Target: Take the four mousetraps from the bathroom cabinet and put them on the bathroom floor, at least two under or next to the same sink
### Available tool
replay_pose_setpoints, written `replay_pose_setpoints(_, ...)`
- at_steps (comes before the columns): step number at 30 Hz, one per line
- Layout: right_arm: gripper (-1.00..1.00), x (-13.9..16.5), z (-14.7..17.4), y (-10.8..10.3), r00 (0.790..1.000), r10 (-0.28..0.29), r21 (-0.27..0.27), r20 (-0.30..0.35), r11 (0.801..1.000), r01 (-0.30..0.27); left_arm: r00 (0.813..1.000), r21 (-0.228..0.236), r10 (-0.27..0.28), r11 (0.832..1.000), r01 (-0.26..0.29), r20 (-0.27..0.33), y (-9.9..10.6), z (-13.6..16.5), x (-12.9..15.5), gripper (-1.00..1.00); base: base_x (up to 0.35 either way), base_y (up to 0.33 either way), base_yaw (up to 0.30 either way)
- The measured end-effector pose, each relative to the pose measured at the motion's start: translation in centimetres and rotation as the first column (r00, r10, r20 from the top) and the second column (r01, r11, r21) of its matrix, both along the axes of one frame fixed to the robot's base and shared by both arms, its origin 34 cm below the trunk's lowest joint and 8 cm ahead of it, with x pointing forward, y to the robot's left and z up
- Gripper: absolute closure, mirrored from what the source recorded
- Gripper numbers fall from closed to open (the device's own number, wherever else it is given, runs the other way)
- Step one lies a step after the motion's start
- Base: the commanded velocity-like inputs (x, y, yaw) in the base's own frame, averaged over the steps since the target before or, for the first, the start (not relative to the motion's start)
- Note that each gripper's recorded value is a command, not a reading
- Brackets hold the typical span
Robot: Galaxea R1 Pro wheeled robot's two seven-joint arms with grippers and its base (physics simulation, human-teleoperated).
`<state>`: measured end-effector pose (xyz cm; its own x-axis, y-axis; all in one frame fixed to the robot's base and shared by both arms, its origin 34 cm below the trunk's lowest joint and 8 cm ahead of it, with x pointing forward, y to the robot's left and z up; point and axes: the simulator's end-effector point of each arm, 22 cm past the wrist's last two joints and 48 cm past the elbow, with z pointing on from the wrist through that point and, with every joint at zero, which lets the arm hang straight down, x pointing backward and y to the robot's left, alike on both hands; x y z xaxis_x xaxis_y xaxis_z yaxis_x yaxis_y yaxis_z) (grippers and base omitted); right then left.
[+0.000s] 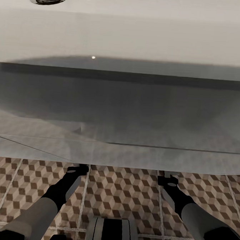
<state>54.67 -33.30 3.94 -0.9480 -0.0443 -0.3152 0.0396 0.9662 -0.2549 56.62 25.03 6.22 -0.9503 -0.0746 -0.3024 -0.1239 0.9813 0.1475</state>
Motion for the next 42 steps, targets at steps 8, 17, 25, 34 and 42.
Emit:
replay_pose_setpoints(8,1.00,0.0,0.0,0.0,1.000,0.000,0.000,0.000,1.000,0.000,1.000,0.000,0.000,1.000,0.000,-0.006,0.0,-0.1,-0.3,1.00,0.000,0.000,0.000)
replay_pose_setpoints(17,1.00,0.0,0.0,0.0,1.000,0.000,0.000,0.000,1.000,0.000,1.000,0.004,-0.001,1.000,0.001,-0.008,0.2,-0.2,-0.4,1.00,0.000,0.000,0.000)
replay_pose_setpoints(25,1.00,0.0,0.0,0.0,1.000,0.000,0.000,0.000,1.000,0.000,1.000,0.009,0.001,1.000,-0.001,-0.010,0.6,-0.2,-0.4,1.00,0.000,0.000,0.000)
replay_pose_setpoints(34,1.00,0.0,0.0,0.0,1.000,0.000,0.000,0.000,1.000,0.000,1.000,0.010,0.007,1.000,-0.007,0.014,0.9,-0.2,-0.2,1.00,0.000,0.000,0.000)
replay_pose_setpoints(42,1.00,0.0,0.0,0.0,1.000,0.001,0.000,0.000,1.000,-0.001,1.000,0.013,0.012,1.000,-0.012,0.026,1.1,-0.3,0.0,1.00,0.000,0.000,0.000)
